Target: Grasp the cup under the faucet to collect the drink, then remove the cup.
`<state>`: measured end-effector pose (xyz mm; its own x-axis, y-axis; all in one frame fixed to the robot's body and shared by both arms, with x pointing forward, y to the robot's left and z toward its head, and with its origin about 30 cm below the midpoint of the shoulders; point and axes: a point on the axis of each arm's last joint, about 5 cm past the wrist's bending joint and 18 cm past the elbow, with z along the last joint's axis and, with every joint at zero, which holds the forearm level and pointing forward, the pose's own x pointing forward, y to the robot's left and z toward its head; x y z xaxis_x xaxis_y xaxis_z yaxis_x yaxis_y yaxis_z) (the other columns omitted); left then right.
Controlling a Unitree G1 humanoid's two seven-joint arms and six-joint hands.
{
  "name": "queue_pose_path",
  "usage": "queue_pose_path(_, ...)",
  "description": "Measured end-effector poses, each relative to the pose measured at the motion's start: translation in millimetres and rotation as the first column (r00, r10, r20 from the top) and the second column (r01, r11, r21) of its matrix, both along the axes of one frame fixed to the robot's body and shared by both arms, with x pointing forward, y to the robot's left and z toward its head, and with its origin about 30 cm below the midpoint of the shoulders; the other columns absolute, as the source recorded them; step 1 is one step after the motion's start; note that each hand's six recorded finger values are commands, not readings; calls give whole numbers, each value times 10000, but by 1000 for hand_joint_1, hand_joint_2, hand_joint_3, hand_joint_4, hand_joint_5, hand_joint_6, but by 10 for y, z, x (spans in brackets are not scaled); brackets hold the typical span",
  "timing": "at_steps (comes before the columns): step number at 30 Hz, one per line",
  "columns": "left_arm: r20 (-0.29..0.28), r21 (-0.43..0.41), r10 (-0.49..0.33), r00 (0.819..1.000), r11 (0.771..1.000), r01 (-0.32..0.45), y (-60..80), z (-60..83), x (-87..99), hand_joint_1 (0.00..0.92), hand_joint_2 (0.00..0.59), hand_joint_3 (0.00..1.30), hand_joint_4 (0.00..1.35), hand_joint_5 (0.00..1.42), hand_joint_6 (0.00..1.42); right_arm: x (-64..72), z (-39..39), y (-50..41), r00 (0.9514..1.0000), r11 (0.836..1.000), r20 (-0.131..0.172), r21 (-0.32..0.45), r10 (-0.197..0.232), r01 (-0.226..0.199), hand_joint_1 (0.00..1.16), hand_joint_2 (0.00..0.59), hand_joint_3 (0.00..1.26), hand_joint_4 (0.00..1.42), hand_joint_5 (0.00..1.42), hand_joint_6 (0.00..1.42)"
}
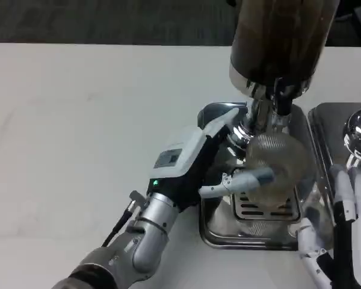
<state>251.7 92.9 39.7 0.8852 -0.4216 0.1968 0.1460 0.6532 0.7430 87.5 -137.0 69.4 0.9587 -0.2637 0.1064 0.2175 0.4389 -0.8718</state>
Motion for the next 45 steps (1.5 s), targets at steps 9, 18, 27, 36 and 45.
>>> queue_pose_path(9,641,-1585,915,9937,9841,-804,166,23,-34,0,0,129,119,397,340,29,5,-105,10000,10000,-12,-31,-79,79,0,504,49,0,0,82)
queue_pose_path(18,932,-3071,666,9934,9510,-350,353,171,-51,0,0,53,25,283,231,138,13,-160,9994,9992,8,194,354,-354,7,455,0,0,0,66)
queue_pose_path(27,951,-4241,-1467,9846,8889,1734,623,460,-64,0,32,25,0,110,33,216,2,-186,9961,9932,-128,778,874,-862,189,347,0,0,0,17)
queue_pose_path(36,1277,-5135,-3571,9253,7744,3697,701,819,0,0,50,0,0,95,57,250,6,-181,9944,9913,-45,796,1058,-1051,226,338,0,0,0,17)
queue_pose_path(45,775,-5140,-5268,8464,7063,4867,575,944,112,0,52,0,0,111,67,235,-25,-146,9953,9899,13,1038,967,-964,233,338,0,0,0,18)
